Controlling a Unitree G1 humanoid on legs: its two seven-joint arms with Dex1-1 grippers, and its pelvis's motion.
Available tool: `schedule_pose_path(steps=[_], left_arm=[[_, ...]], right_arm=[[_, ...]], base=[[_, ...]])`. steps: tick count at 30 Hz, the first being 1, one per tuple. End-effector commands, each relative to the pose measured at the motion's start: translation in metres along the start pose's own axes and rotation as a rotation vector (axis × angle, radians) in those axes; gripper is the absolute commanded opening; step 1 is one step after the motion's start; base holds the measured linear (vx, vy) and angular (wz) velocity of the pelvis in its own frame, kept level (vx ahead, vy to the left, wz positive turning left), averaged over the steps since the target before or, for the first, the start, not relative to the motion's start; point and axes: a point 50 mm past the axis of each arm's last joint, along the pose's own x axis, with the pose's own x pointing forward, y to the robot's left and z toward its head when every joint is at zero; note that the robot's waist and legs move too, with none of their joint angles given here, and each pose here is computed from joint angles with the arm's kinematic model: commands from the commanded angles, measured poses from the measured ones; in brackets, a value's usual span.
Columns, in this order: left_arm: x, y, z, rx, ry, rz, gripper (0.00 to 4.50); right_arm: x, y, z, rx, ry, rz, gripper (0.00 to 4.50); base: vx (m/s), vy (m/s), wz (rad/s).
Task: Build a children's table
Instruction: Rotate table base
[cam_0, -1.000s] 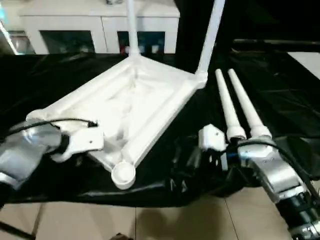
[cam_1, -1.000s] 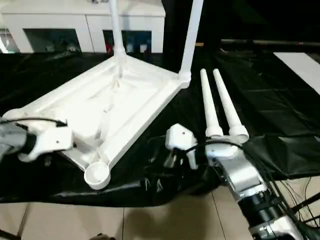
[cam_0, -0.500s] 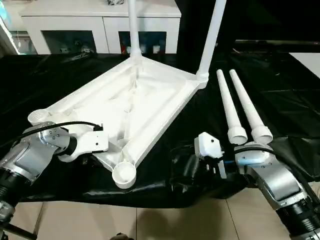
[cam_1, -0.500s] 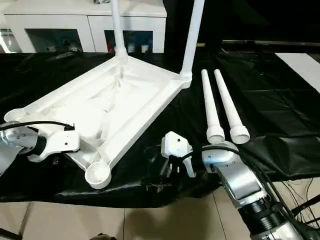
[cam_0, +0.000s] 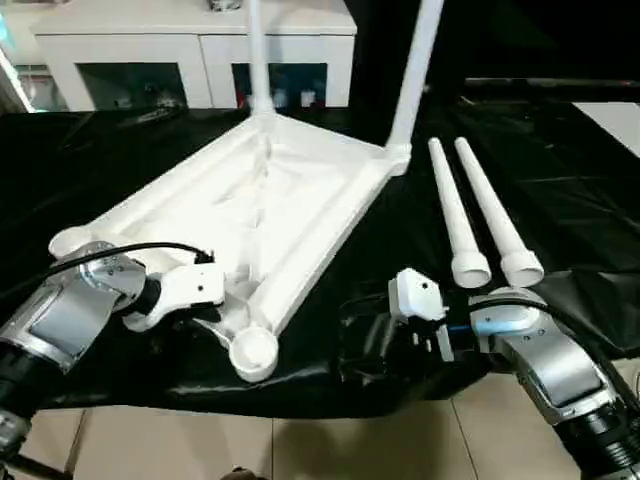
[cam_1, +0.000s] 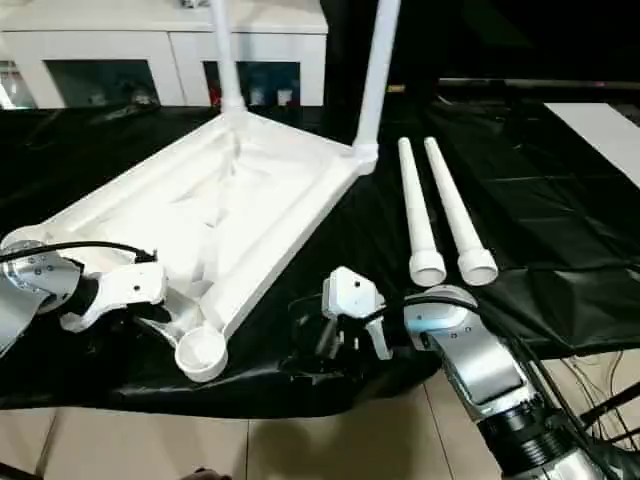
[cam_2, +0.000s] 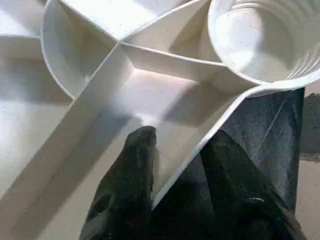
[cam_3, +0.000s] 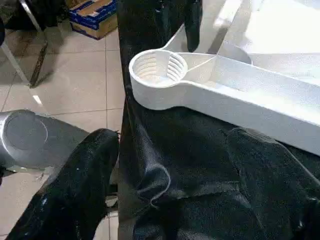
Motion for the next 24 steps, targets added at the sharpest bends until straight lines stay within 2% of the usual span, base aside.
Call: schedule_pose_path(steps=[1, 7, 14, 17, 22, 24], left_arm=[[-0.001, -0.002, -0.006, -0.064, -0.005, 0.012, 1.24], [0.002, -0.006, -0.008, -0.199, -0.042, 0.093, 1.02], [0.009, -0.009, -0.011, -0.279, -0.037, 0.179, 0.81], [0.017, -0.003, -0.003, -0.327, -0.071, 0.287, 0.66], [0.019, -0.002, 0.001, -0.332, -0.076, 0.293, 0.49], [0.022, 0.001, 0.009, -0.359, -0.091, 0.329, 0.42]], right_arm=[[0.0, 0.0, 0.004, -0.02, 0.001, 0.007, 3.83], [0.0, 0.0, 0.003, -0.018, 0.004, 0.002, 3.83], [0.0, -0.002, 0.002, -0.019, 0.015, -0.017, 3.83], [0.0, -0.004, 0.0, -0.021, 0.031, -0.027, 3.83], [0.001, -0.005, 0.0, -0.021, 0.036, -0.032, 3.83], [0.0, -0.005, 0.0, -0.02, 0.039, -0.039, 3.83]], base=[[0.0, 0.0, 0.0], [0.0, 0.0, 0.0], [0.0, 0.0, 0.0], [0.0, 0.0, 0.0], [0.0, 0.0, 0.0], [0.0, 0.0, 0.0]])
